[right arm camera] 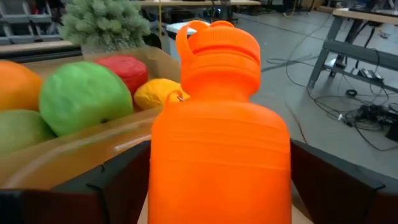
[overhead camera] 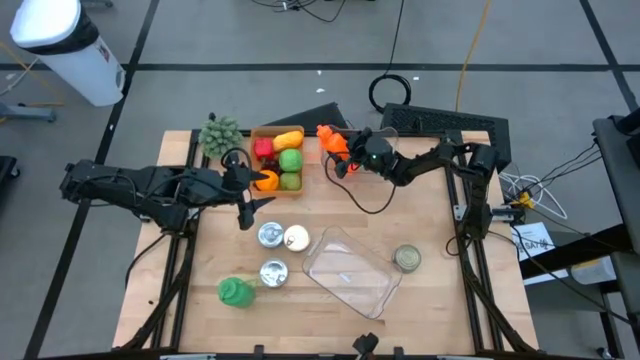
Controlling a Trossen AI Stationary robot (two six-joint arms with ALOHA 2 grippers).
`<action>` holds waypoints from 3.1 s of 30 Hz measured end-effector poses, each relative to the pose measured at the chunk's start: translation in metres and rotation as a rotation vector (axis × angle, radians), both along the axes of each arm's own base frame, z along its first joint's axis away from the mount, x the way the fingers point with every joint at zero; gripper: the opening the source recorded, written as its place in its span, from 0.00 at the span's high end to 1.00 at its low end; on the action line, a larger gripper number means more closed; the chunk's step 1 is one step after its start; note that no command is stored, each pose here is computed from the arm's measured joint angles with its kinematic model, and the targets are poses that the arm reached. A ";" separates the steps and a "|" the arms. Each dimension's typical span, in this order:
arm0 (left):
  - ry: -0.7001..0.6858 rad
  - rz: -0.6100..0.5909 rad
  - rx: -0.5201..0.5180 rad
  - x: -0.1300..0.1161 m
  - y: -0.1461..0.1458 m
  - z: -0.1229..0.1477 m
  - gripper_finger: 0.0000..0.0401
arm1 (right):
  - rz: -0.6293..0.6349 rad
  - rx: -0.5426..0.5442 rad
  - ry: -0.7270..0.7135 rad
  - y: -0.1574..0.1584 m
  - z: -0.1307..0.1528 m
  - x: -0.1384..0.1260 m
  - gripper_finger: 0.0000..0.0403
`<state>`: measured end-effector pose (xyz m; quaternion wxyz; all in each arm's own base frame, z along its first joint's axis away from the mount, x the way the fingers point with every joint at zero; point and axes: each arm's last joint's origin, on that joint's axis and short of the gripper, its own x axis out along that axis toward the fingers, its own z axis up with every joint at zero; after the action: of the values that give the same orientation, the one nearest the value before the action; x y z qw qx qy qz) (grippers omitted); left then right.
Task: Pick & Place Food Item
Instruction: Put the orange water bottle into the top transparent bin
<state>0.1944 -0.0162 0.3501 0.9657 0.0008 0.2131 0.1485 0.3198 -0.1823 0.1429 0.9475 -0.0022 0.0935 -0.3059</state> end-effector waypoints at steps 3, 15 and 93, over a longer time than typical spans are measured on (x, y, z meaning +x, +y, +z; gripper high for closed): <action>0.000 0.000 0.000 0.000 0.000 0.000 0.32 | 0.018 0.002 -0.008 0.001 0.004 0.000 0.16; -0.001 0.001 -0.002 0.000 0.000 0.000 0.28 | 0.020 -0.026 -0.041 0.004 0.034 -0.006 0.16; -0.001 -0.001 -0.004 0.000 0.000 0.000 0.29 | 0.060 -0.065 0.068 0.007 0.031 0.010 0.15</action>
<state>0.1943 -0.0163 0.3502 0.9658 -0.0009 0.2131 0.1474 0.3295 -0.1756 0.1737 0.9519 -0.0461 0.1157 -0.2799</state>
